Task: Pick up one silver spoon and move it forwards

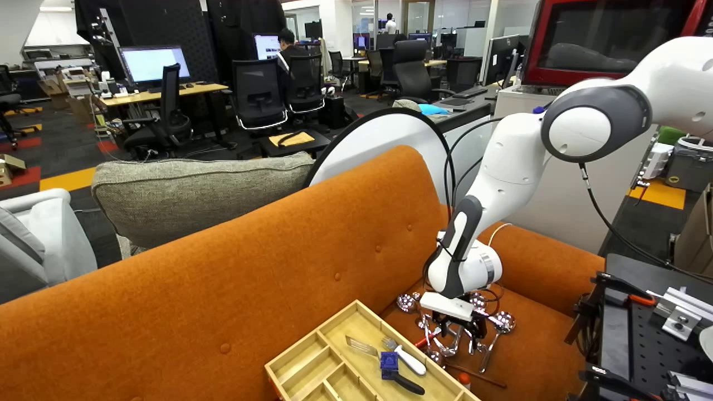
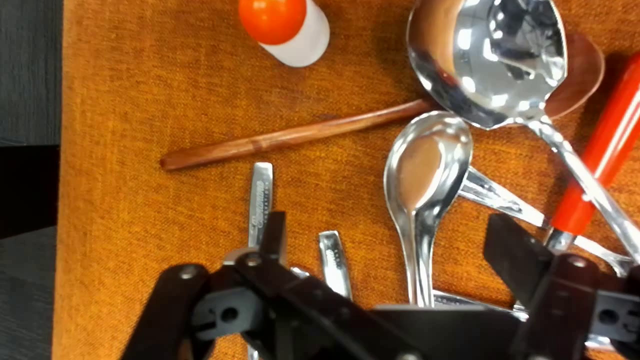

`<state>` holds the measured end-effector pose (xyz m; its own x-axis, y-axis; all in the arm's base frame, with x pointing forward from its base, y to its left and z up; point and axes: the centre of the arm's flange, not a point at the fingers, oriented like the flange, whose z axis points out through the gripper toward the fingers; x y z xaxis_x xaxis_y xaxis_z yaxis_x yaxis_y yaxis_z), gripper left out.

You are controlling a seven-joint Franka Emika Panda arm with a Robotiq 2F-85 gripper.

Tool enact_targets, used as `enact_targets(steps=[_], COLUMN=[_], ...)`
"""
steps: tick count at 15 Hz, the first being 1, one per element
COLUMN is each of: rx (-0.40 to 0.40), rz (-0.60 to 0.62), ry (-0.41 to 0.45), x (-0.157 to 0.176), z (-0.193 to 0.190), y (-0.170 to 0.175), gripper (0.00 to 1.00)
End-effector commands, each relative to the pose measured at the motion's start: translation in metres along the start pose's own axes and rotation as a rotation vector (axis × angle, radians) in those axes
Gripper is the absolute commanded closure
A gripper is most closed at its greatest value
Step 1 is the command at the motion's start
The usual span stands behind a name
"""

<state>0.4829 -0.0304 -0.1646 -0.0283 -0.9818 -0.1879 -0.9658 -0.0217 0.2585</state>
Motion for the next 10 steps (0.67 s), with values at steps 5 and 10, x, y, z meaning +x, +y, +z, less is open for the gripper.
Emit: enact_targets(steps=[5,10], rx=[-0.012,-0.010], rz=[0.122,0.169], ry=[0.011,-0.002], x=[0.013,0.018], z=[0.037,0.045], y=[-0.019,-0.022], gripper=[0.00,0.00])
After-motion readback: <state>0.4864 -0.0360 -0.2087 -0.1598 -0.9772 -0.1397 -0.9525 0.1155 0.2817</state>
